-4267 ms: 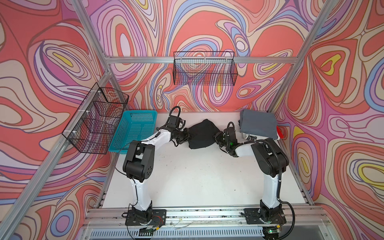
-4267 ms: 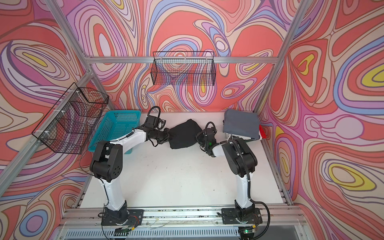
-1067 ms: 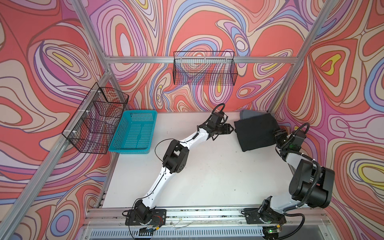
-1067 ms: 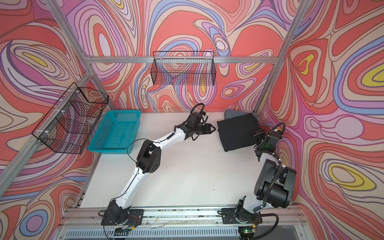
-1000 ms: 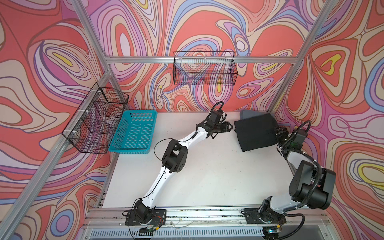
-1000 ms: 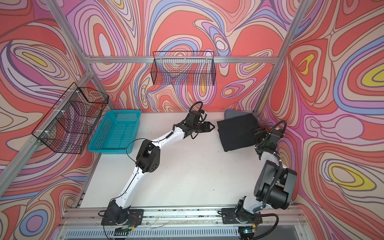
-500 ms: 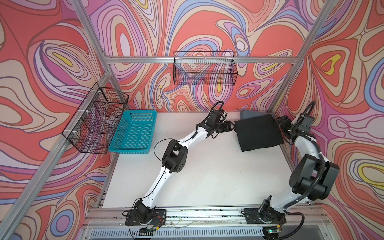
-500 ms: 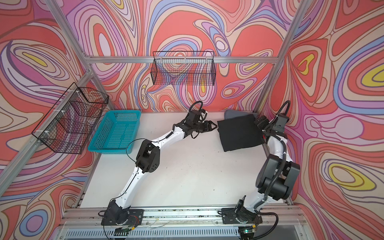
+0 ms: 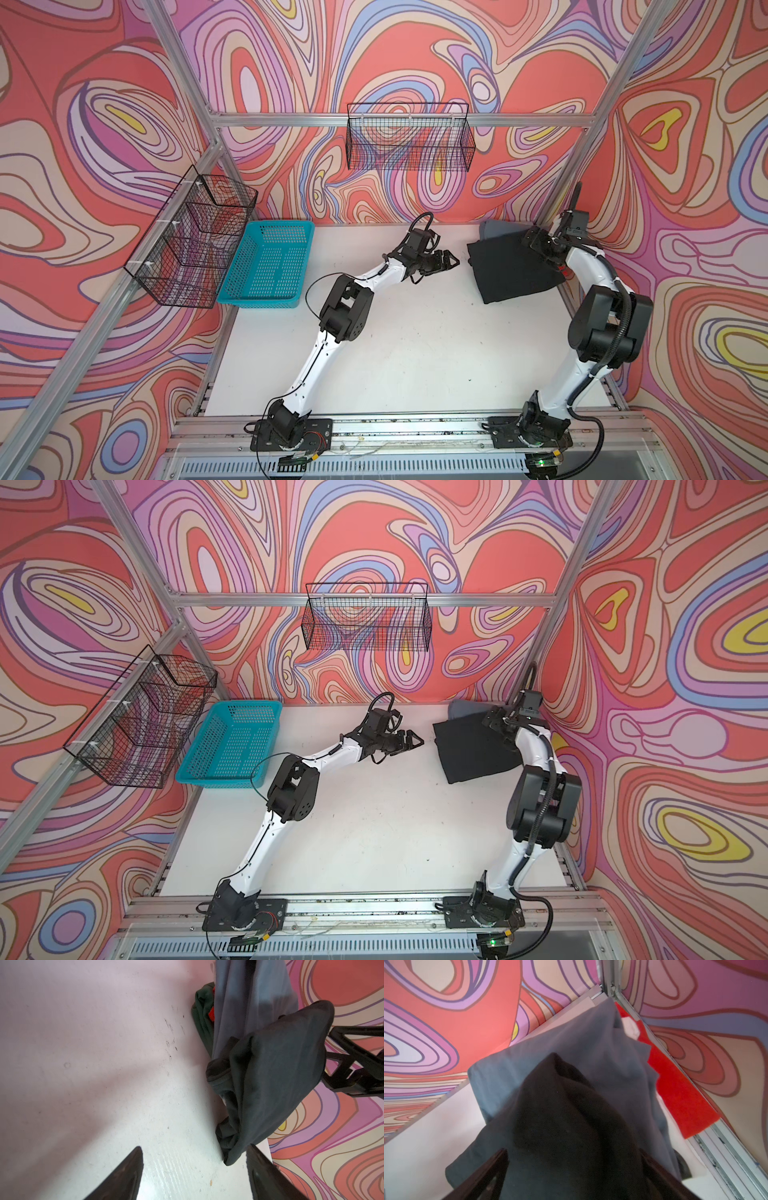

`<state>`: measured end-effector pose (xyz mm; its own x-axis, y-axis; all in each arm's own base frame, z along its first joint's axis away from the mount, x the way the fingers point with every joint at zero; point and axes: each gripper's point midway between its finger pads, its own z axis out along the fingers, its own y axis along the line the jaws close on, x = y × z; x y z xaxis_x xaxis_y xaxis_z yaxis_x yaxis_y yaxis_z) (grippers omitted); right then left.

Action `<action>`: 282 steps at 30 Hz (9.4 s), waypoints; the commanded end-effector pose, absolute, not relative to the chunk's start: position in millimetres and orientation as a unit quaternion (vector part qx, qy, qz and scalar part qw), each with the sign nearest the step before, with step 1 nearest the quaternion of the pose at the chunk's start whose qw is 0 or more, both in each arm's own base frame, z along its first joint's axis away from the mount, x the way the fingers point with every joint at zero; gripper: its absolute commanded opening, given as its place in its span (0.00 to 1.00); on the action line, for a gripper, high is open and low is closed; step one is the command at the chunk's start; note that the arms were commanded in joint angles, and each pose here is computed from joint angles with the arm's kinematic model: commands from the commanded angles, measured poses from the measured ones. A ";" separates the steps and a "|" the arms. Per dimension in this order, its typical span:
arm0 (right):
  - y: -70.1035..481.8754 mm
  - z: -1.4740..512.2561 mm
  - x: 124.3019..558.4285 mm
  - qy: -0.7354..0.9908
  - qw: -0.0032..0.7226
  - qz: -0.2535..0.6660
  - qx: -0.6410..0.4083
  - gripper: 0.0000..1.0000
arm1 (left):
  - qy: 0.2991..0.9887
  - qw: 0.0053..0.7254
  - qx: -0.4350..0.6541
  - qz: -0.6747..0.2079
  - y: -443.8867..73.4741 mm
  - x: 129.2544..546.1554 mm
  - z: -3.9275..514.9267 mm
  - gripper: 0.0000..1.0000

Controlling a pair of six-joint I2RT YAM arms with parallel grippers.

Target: Fold and stack the t-shirts

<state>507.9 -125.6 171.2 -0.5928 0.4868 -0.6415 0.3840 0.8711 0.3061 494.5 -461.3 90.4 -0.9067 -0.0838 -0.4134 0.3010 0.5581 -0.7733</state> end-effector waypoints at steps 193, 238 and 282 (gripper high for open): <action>-70.5 261.0 582.1 0.871 0.456 -0.109 0.144 0.00 | 0.944 0.278 -0.071 -0.161 -132.2 365.9 137.1 0.92; -217.1 240.7 521.7 0.804 0.475 -0.160 0.321 0.00 | 0.949 0.251 -0.071 -0.177 -143.9 368.5 120.2 0.92; -67.7 229.5 392.5 0.746 0.632 0.025 0.207 0.98 | 0.869 0.480 -0.103 0.053 -32.5 360.6 159.6 1.00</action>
<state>386.1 -86.3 224.6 -0.1398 0.4029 -0.9045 0.3439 0.8764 0.3372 356.0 -61.7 147.9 -0.5941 -0.1627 -0.7877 -0.1486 0.9847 -0.0913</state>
